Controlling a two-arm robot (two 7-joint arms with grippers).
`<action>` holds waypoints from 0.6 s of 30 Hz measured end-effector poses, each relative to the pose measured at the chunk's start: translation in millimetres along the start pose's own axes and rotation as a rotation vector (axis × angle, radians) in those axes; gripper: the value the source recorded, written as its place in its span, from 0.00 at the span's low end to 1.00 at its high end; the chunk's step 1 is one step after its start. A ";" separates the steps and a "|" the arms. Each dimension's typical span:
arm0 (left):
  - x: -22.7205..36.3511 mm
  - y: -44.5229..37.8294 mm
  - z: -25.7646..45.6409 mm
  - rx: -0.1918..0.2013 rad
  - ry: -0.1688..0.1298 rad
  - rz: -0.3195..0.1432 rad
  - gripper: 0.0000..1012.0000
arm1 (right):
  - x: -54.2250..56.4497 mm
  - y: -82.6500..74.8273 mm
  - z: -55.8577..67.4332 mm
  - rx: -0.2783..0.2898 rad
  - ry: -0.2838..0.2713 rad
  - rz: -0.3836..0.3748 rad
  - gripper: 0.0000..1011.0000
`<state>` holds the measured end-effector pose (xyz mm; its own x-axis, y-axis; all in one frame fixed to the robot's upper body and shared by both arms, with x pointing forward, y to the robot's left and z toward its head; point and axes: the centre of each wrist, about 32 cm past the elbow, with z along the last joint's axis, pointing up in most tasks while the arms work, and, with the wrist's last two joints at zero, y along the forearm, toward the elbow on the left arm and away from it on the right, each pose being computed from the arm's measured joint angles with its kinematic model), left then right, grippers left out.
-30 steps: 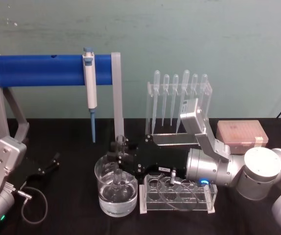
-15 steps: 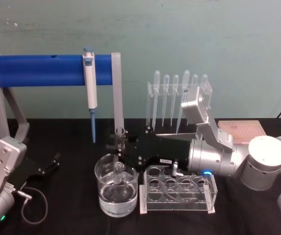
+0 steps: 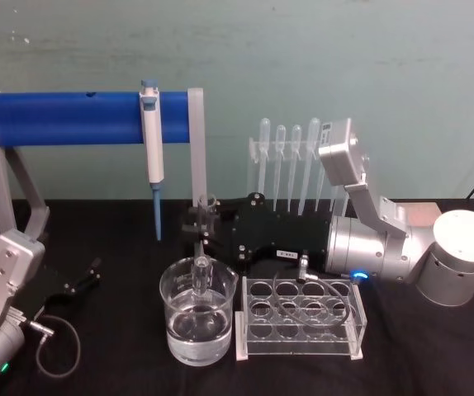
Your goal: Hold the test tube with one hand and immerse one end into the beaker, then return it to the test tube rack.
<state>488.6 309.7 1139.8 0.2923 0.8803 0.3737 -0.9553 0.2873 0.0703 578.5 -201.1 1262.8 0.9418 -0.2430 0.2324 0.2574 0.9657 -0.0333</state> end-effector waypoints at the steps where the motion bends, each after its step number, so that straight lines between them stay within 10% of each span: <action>1: 0.0 0.0 0.0 0.000 0.000 0.000 0.99 | -0.2 -0.8 2.8 0.002 -0.001 0.000 0.22; 18: 0.0 0.0 0.0 0.000 0.000 0.000 0.99 | -8.3 -30.0 39.0 0.019 -0.035 -0.041 0.22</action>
<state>488.6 309.7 1139.8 0.2922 0.8803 0.3738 -0.9553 0.2873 0.0702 554.5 -224.5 1299.8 0.9223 -0.2798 0.2667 0.2914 0.9566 -0.0043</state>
